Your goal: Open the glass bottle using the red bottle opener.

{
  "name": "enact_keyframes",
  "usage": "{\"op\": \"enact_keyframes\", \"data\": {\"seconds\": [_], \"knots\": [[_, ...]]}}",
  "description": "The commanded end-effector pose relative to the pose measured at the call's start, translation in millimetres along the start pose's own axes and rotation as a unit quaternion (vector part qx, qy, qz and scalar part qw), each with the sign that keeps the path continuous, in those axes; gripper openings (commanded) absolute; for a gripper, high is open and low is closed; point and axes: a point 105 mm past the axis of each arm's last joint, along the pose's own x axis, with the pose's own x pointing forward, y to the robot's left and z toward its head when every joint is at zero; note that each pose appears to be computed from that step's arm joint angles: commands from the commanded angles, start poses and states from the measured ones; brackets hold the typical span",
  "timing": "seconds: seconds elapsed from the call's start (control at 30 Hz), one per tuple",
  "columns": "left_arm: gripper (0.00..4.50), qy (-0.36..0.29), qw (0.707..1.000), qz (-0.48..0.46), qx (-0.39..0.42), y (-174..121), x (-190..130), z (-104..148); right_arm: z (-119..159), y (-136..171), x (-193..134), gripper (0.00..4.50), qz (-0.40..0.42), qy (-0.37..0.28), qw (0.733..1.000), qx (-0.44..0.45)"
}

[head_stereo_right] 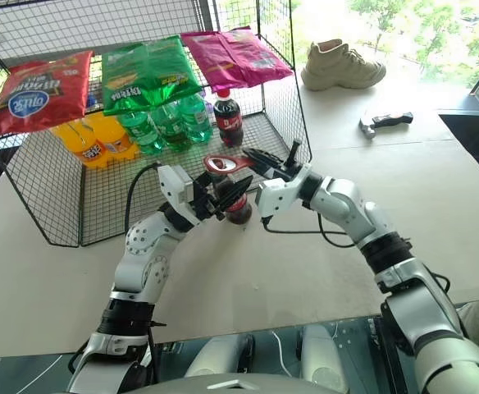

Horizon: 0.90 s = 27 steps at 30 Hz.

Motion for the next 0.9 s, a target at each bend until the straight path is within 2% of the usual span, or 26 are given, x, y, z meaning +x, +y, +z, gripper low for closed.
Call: {"op": "enact_keyframes", "data": {"seconds": [0.03, 0.23, 0.47, 0.9], "knots": [[2.20, 0.006, 1.000, -0.014, -0.004, -7.0, 6.2, -4.8, 5.8, -11.7, 4.4, 0.00, -0.001, -0.026, 0.999, -0.041], [2.20, 0.007, 1.000, -0.015, -0.007, -7.1, 6.9, -7.0, 5.0, -39.7, 6.9, 0.00, -0.030, -0.034, 0.995, -0.084], [2.20, 0.007, 1.000, -0.017, -0.010, -9.3, 7.7, -9.2, 11.1, -61.2, 7.2, 0.00, -0.052, -0.052, 0.987, -0.140], [2.20, 0.012, 1.000, -0.019, -0.012, -9.5, 7.3, -11.2, 1.5, -96.8, 3.3, 0.00, -0.088, -0.051, 0.971, -0.218]]}}
